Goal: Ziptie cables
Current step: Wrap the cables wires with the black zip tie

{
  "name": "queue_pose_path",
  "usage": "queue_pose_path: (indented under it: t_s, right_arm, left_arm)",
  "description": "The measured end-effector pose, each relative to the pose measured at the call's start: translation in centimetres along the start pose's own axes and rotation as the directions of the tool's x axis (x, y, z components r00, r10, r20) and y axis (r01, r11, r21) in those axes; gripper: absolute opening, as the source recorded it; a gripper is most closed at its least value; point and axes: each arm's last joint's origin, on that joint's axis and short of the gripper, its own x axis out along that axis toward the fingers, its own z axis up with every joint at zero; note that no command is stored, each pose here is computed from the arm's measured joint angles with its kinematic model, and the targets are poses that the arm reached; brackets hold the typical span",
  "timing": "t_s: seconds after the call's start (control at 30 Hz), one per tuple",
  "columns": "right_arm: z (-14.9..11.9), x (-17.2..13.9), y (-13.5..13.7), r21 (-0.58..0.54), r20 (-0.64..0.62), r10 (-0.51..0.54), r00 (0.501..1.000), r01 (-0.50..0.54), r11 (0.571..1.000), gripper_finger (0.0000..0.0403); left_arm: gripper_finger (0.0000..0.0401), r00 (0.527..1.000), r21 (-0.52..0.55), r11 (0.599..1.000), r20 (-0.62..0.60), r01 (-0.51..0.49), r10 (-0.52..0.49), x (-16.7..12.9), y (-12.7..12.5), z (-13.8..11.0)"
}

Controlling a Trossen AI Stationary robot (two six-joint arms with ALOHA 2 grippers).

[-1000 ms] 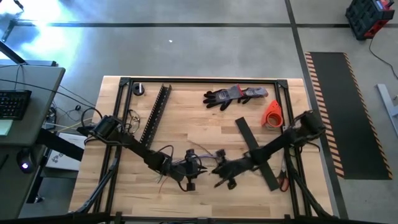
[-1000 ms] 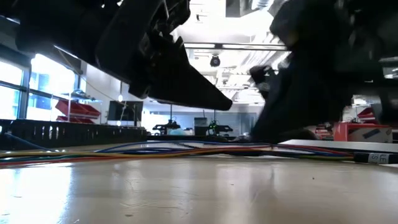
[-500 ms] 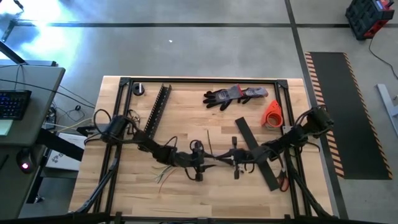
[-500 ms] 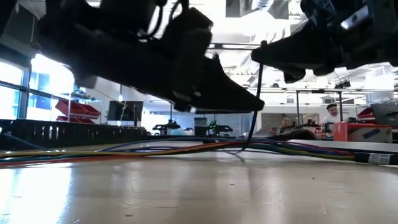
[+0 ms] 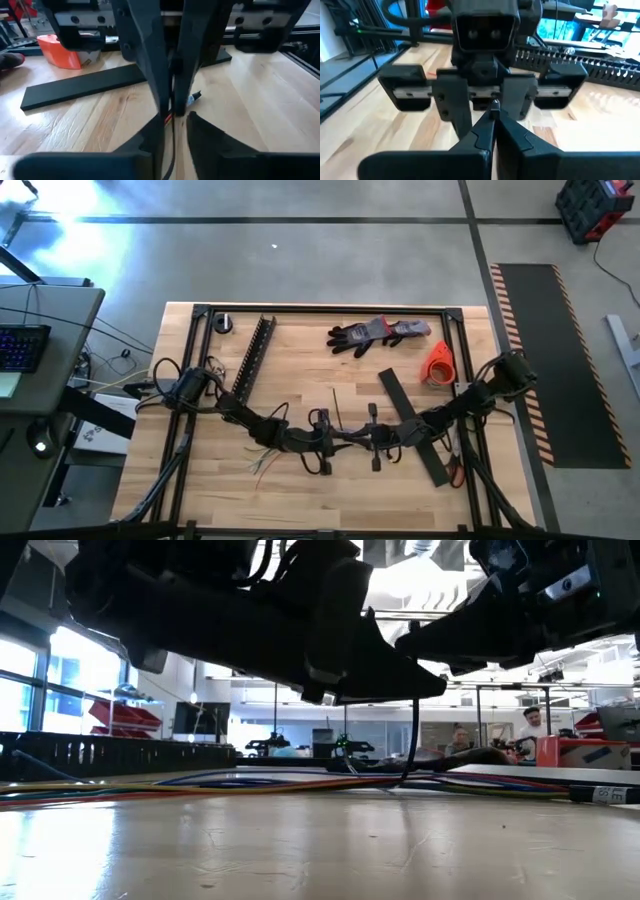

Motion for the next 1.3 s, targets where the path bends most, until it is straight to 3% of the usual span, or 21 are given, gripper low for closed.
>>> queue_pose_path:
  t_s: [0.13, 0.33, 0.47, 0.7, 0.83, 0.97, 1.2, 1.3]
  right_arm:
    - [-0.1, 0.0, 0.0, -0.008, -0.011, -0.014, 1.0, 0.014, 1.0, 0.0]
    - [-0.5, -0.1, -0.2, -0.028, -0.054, -0.058, 0.997, 0.057, 0.998, 0.0012]
    - [-0.3, -0.3, -0.4, 0.051, -0.086, -0.021, 0.996, 0.025, 0.998, 0.0066]
    - [1.8, -1.6, -0.9, 0.084, -0.302, 0.047, 0.952, -0.022, 0.996, 0.0191]
    - [4.4, -2.3, -1.0, 0.088, -0.328, 0.034, 0.944, -0.006, 0.996, 0.0214]
    - [5.9, -2.3, -0.5, 0.036, -0.211, 0.068, 0.975, -0.061, 0.997, 0.0177]
    - [4.8, -1.0, 0.2, 0.009, -0.201, 0.083, 0.976, -0.083, 0.997, 0.0018]
    - [3.8, -0.2, 0.5, 0.019, -0.214, 0.093, 0.972, -0.091, 0.996, 0.0012]
  left_arm:
    - [0.0009, 1.0, 0.012, 1.0, 0.002, -0.019, 0.019, -0.2, -0.3, 0.0]
    - [0.0002, 0.999, -0.015, 1.0, -0.029, -0.026, 0.025, -0.3, -0.5, -0.3]
    - [0.0, 0.999, -0.021, 1.0, -0.032, -0.004, 0.004, -0.3, -0.6, -0.3]
    - [0.0, 1.0, -0.022, 1.0, -0.029, 0.003, -0.004, -0.3, -0.7, -0.3]
    - [0.0, 1.0, -0.025, 1.0, -0.029, 0.003, -0.003, -0.3, -0.6, -0.3]
    - [0.0, 1.0, -0.026, 1.0, -0.028, 0.002, -0.003, -0.3, -0.6, -0.3]
    - [0.0, 1.0, -0.024, 1.0, -0.027, 0.003, -0.004, -0.4, -0.8, -0.3]
    - [0.0, 1.0, -0.025, 1.0, -0.027, 0.002, -0.003, -0.4, -0.8, -0.3]
